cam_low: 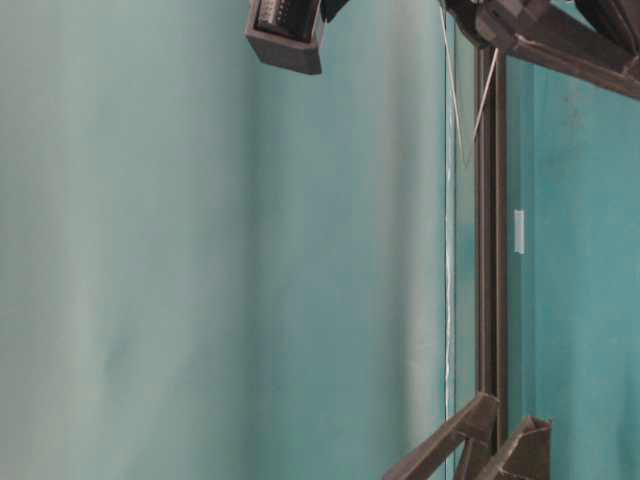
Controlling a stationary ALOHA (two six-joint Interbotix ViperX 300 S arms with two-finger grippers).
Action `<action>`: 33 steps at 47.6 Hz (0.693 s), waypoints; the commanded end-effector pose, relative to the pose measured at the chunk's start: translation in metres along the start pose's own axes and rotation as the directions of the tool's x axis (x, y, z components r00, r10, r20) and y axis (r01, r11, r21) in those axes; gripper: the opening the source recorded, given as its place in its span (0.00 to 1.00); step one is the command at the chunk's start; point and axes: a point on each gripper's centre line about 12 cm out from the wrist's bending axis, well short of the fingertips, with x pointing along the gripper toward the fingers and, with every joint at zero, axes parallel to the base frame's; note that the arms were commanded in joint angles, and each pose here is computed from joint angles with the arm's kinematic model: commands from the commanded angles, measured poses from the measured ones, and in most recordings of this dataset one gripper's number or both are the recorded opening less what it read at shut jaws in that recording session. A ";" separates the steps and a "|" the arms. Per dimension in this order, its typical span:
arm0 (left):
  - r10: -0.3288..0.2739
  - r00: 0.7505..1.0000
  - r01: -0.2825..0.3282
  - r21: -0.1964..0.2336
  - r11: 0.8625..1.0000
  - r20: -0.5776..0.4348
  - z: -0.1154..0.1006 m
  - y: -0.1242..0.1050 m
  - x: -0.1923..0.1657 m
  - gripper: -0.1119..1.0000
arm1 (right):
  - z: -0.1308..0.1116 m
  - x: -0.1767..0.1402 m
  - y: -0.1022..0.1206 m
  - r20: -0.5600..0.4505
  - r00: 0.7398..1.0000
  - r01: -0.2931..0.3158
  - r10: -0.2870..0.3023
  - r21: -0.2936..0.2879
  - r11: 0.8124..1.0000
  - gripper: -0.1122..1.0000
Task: Insert the wire through the hole in the metal fitting.
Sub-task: 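Close the right gripper on the grey wire's free end, then pull the held wire out and swing it toward the white bracket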
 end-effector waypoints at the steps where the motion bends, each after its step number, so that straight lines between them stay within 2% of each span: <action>1: 0.000 1.000 0.000 -0.003 1.000 0.028 0.007 0.000 0.002 0.80 | 0.005 -0.001 0.002 0.014 1.000 -0.007 0.007 -0.003 1.000 0.10; 21: 0.000 1.000 0.000 -0.003 1.000 0.023 0.006 0.000 0.001 0.80 | 0.012 -0.004 0.005 0.058 0.998 -0.023 0.024 -0.021 1.000 0.10; 33: 0.000 1.000 0.000 -0.001 1.000 0.025 0.006 0.000 0.000 0.80 | 0.028 -0.023 0.012 0.125 0.991 -0.044 0.051 -0.060 0.997 0.10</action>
